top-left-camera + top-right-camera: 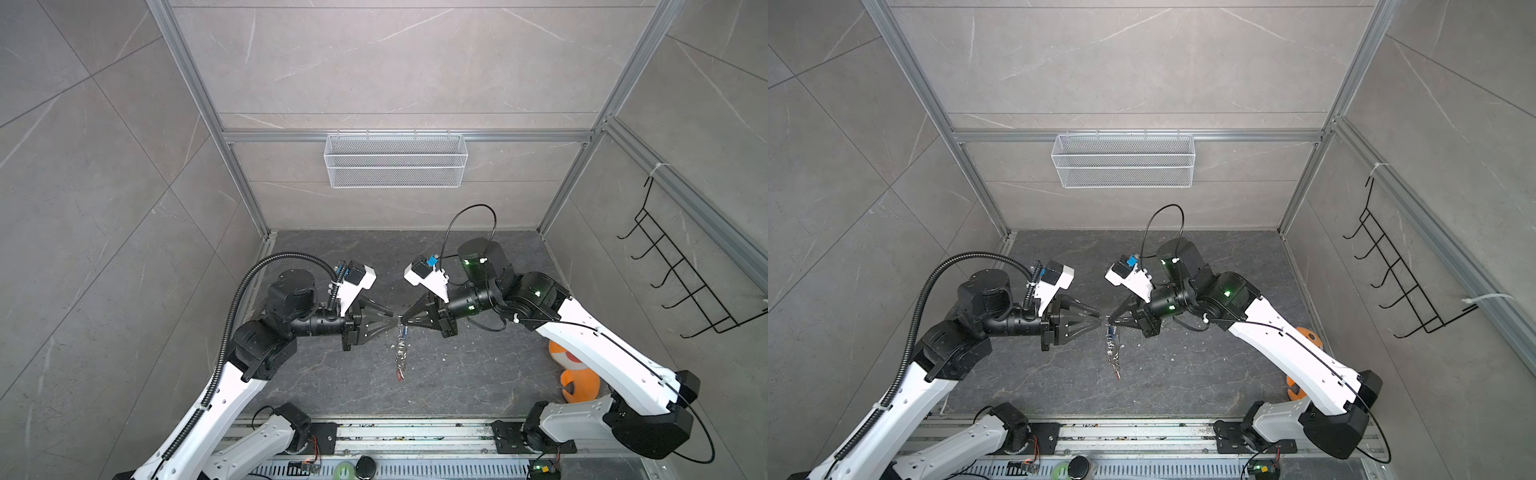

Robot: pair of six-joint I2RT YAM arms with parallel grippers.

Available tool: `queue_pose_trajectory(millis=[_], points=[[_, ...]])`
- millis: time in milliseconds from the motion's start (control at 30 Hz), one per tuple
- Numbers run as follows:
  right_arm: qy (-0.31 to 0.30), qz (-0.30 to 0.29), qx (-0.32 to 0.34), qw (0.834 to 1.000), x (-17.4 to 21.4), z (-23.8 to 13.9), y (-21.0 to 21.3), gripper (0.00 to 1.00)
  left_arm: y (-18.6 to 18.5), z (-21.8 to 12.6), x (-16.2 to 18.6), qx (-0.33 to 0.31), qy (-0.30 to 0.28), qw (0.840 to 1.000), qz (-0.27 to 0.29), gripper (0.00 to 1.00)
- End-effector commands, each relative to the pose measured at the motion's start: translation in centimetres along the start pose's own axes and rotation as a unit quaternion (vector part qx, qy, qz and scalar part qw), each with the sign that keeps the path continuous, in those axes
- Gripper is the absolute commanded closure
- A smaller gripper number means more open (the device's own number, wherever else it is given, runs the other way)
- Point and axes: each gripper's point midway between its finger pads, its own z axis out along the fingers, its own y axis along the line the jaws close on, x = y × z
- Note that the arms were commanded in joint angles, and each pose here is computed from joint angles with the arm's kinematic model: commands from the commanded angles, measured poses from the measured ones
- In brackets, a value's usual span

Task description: Remove the keys from the keyring

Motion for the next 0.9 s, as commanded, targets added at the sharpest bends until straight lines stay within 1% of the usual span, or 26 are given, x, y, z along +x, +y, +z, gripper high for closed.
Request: queue_pose_trajectory(millis=[0, 300, 533, 767, 800, 867], points=[[-0.027, -0.029, -0.004, 0.999, -1.6, -1.1, 1.2, 1.0, -1.3, -0.1, -0.8, 0.03, -0.006, 0.999, 0.016, 0.72], [-0.036, -0.032, 0.0, 0.999, -2.1, -1.2, 1.1, 1.0, -0.6, 0.4, -0.4, 0.027, 0.007, 1.0, 0.005, 0.78], [-0.048, -0.036, 0.004, 0.998, -2.6, -1.6, 1.3, 1.0, 0.0, 0.7, -0.1, 0.021, 0.009, 1.0, 0.001, 0.78], [-0.053, -0.033, 0.001, 0.998, -2.6, -1.5, 1.4, 1.0, -0.2, 0.5, -0.4, 0.021, 0.0, 1.0, 0.012, 0.95], [-0.055, -0.033, -0.002, 0.998, -2.6, -1.5, 1.5, 1.0, -0.2, 0.5, -0.5, 0.021, -0.003, 1.0, 0.013, 0.99], [-0.06, -0.033, -0.006, 0.998, -2.8, -1.5, 1.6, 1.0, -0.1, 0.5, -0.8, 0.02, -0.015, 0.999, 0.02, 1.0]])
